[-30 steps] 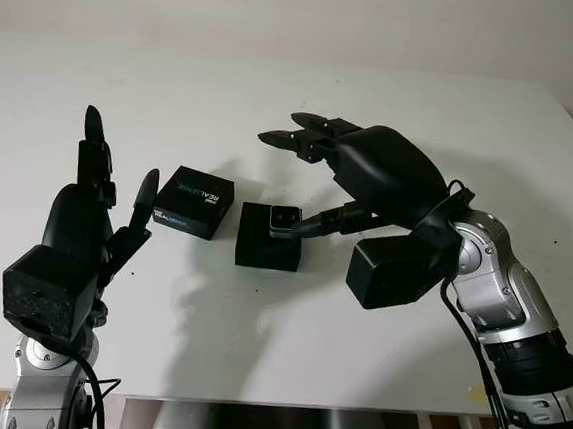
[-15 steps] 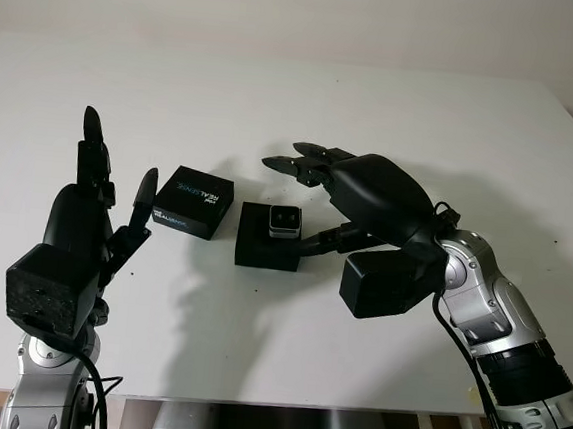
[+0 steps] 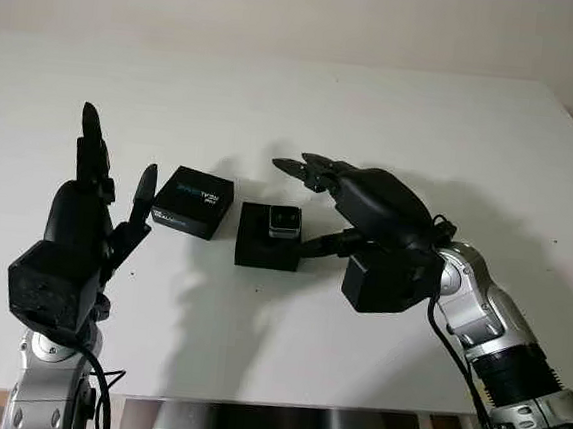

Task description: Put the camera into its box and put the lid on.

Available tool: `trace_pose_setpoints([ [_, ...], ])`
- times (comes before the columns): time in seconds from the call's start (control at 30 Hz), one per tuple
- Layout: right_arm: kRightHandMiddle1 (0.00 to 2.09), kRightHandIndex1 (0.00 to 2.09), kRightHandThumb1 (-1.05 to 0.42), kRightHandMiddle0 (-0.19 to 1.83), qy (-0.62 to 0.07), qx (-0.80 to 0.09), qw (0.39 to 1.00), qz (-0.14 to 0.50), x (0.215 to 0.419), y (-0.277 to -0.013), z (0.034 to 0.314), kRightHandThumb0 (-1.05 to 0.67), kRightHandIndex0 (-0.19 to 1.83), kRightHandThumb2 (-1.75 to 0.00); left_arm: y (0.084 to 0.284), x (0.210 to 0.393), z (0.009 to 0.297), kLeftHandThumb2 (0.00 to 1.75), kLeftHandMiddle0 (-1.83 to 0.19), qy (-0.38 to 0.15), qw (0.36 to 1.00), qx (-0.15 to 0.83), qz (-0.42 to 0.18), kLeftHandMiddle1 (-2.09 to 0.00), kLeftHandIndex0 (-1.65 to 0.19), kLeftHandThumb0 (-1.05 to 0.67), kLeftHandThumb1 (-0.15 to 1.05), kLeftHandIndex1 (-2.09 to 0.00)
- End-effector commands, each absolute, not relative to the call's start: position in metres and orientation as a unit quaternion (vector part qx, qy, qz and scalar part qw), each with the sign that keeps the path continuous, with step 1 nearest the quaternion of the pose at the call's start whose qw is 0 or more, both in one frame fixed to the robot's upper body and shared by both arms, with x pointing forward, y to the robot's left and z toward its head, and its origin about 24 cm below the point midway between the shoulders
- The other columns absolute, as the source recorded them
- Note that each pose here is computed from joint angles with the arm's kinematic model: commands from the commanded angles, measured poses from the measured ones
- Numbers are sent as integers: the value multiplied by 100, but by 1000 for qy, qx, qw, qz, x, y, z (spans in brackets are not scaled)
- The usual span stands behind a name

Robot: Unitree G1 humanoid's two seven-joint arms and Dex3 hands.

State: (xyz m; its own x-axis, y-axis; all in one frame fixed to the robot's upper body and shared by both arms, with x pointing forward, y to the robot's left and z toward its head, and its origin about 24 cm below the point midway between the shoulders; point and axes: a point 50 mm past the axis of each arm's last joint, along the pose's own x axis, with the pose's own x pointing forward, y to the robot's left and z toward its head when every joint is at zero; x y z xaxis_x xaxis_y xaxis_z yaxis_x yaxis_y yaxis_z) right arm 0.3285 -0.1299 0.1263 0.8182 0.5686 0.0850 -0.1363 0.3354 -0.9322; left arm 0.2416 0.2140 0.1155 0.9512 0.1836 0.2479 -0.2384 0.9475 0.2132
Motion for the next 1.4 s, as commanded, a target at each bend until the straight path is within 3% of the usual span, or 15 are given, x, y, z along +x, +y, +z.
trace_pose_setpoints([
  [0.0,10,6,-95,25,-212,-517,800,217,328,-131,128,-74,21,-6,213,243,119,53,19,-123,979,120,105,-3,19,-56,105,0],
  [1.37,9,4,-91,33,-203,-463,834,221,329,-132,116,-70,16,-5,212,239,115,51,17,-116,980,121,109,-5,19,-56,105,0],
])
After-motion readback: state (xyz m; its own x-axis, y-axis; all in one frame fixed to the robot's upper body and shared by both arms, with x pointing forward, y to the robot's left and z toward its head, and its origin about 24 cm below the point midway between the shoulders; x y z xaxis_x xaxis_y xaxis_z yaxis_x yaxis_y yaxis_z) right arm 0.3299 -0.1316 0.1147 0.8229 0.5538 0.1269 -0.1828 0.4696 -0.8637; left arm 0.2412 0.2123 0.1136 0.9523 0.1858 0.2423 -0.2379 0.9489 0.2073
